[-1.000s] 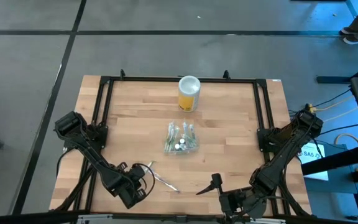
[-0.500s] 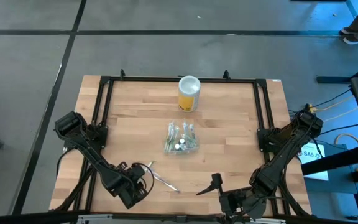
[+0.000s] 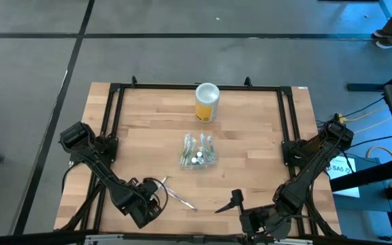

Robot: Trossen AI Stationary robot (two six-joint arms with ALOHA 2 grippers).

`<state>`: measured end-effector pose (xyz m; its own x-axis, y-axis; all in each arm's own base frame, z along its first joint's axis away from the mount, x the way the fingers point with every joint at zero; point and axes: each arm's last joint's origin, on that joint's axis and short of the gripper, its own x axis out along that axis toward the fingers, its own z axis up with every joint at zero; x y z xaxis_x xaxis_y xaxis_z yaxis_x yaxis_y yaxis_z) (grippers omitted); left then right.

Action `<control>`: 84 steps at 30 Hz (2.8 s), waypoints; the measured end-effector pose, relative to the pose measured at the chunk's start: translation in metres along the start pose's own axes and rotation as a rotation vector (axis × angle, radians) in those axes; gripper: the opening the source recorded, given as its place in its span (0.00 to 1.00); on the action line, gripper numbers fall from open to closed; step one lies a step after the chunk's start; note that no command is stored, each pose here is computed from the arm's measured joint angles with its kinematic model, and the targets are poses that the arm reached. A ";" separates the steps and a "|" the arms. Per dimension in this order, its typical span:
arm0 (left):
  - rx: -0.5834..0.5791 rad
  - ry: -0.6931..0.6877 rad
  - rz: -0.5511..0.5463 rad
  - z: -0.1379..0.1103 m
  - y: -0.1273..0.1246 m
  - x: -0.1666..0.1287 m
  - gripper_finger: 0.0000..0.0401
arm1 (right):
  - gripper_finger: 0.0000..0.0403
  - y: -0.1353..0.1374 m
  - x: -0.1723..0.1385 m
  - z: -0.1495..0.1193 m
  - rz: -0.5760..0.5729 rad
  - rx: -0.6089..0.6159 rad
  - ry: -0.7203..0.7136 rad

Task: Pick & Place toothbrushing station
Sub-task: Put the green toothbrush into the transparent organizer

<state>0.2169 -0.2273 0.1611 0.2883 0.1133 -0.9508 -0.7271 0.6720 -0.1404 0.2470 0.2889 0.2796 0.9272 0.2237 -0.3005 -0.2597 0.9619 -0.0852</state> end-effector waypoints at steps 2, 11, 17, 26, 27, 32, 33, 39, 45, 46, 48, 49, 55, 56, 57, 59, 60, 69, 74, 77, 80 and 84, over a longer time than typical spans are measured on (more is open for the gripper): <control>-0.020 0.009 0.001 0.000 0.000 0.000 0.55 | 0.93 -0.001 0.000 0.000 -0.002 0.000 0.000; -0.083 0.028 0.023 -0.002 0.000 0.006 0.55 | 0.90 -0.003 0.002 0.000 -0.008 0.002 0.001; -0.101 0.101 0.093 -0.005 -0.001 0.022 0.55 | 0.88 -0.003 0.002 0.000 -0.008 0.002 0.001; -0.047 0.164 0.139 -0.006 0.000 0.032 0.48 | 0.88 -0.003 0.002 0.000 -0.008 0.002 0.001; -0.033 0.166 0.137 -0.006 0.000 0.032 0.45 | 0.89 -0.003 0.002 0.000 -0.008 0.002 0.001; 0.007 0.180 0.130 -0.006 0.000 0.032 0.30 | 0.90 -0.003 0.002 0.000 -0.008 0.002 0.001; 0.013 0.184 0.129 -0.006 0.000 0.032 0.27 | 0.90 -0.003 0.002 0.000 -0.008 0.002 0.001; 0.056 0.192 0.126 -0.007 0.000 0.032 0.04 | 0.91 -0.003 0.002 0.000 -0.003 0.006 0.002; 0.056 0.186 0.098 -0.005 0.000 0.025 0.03 | 0.92 -0.001 0.002 0.000 0.036 0.004 0.009; 0.054 0.180 0.089 -0.005 0.001 0.022 0.02 | 0.92 -0.001 0.002 0.000 0.040 -0.002 0.010; 0.047 0.176 0.089 -0.003 0.003 0.016 0.02 | 0.91 -0.002 0.002 0.000 0.039 -0.016 0.010; 0.049 0.171 0.090 -0.002 0.005 0.013 0.02 | 0.90 -0.002 0.002 0.000 0.038 -0.020 0.010; 0.032 0.134 0.056 0.003 0.009 -0.010 0.01 | 0.88 -0.002 0.002 0.000 0.038 -0.018 0.009; 0.030 0.133 0.054 0.004 0.009 -0.014 0.01 | 0.87 -0.002 0.002 0.000 0.038 -0.016 0.009; 0.029 0.130 0.047 0.005 0.008 -0.020 0.01 | 0.87 -0.002 0.002 0.000 0.038 -0.016 0.008; 0.044 0.119 0.017 0.010 0.005 -0.035 0.01 | 0.86 -0.003 0.003 0.000 0.034 -0.022 0.009; 0.054 0.103 -0.014 0.013 0.002 -0.044 0.01 | 0.86 -0.004 0.004 0.000 0.032 -0.023 0.009; 0.126 -0.202 -0.377 0.047 -0.020 -0.148 0.01 | 0.83 -0.017 0.012 0.004 -0.018 -0.257 -0.009; 0.107 -0.273 -0.498 0.065 -0.018 -0.179 0.01 | 0.80 -0.020 0.011 0.017 -0.184 -0.613 -0.061; 0.090 -0.269 -0.539 0.076 -0.017 -0.184 0.01 | 0.78 -0.023 0.008 0.028 -0.300 -0.730 -0.043; 0.083 -0.230 -0.562 0.089 -0.019 -0.182 0.01 | 0.76 -0.027 0.009 0.031 -0.364 -0.817 -0.006; 0.089 -0.196 -0.579 0.111 -0.020 -0.176 0.01 | 0.74 -0.031 0.012 0.031 -0.400 -0.890 0.031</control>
<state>0.2499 -0.1790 0.3622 0.7360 -0.1614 -0.6575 -0.3661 0.7220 -0.5871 0.2742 0.2663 0.3077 0.9870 -0.1098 -0.1176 -0.0486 0.4931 -0.8686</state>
